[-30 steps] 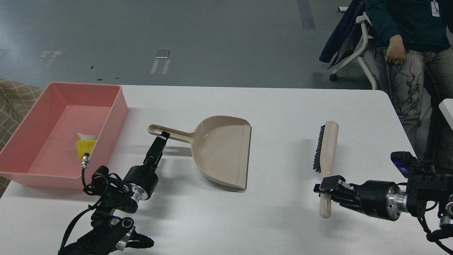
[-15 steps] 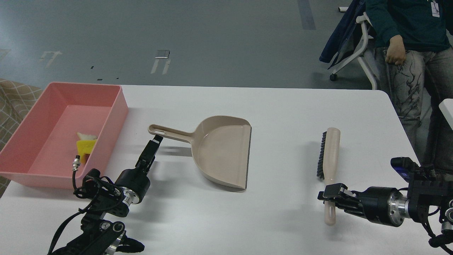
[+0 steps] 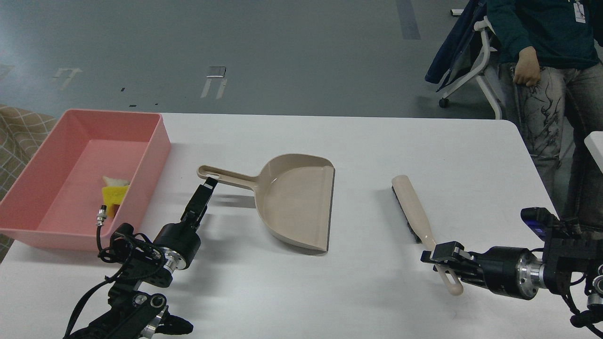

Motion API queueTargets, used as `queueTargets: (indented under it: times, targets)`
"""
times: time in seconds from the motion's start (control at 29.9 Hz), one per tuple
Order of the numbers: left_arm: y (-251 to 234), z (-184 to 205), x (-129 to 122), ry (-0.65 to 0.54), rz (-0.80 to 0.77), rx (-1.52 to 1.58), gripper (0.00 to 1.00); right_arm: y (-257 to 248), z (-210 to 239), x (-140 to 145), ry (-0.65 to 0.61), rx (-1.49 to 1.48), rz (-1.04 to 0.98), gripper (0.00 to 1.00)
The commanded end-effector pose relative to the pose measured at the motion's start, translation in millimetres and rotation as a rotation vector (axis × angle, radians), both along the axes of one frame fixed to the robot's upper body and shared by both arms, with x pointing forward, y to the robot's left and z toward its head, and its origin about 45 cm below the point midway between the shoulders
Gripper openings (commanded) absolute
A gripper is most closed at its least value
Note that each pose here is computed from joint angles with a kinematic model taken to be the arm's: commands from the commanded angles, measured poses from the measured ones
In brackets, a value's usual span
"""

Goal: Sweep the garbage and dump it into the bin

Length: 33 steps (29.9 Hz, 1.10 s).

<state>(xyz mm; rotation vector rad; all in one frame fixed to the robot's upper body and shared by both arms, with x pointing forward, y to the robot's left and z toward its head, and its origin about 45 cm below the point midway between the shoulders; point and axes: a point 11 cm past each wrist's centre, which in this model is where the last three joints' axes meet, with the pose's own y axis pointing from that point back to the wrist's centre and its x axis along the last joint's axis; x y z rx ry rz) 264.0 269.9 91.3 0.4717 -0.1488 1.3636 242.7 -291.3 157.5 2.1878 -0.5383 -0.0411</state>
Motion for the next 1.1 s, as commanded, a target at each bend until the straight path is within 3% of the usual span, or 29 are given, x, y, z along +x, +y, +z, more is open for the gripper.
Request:
queueTargets:
  times: [0.0, 0.47, 0.7, 1.07]
  targets:
    - [0, 0, 0, 0.000, 0.001, 0.000, 0.97, 0, 0, 0, 0.000, 0.001, 0.001, 0.54]
    - [25, 27, -4, -0.044, -0.032, 0.054, 0.97, -16, 15, 8, -0.036, -0.025, -0.022, 0.70]
    - [59, 76, -3, -0.120, -0.030, 0.071, 0.97, -27, 61, 48, -0.200, 0.000, -0.085, 0.96]
    - [108, 175, 43, -0.257, -0.025, -0.148, 0.97, -60, 142, 121, -0.482, 0.115, -0.290, 0.98]
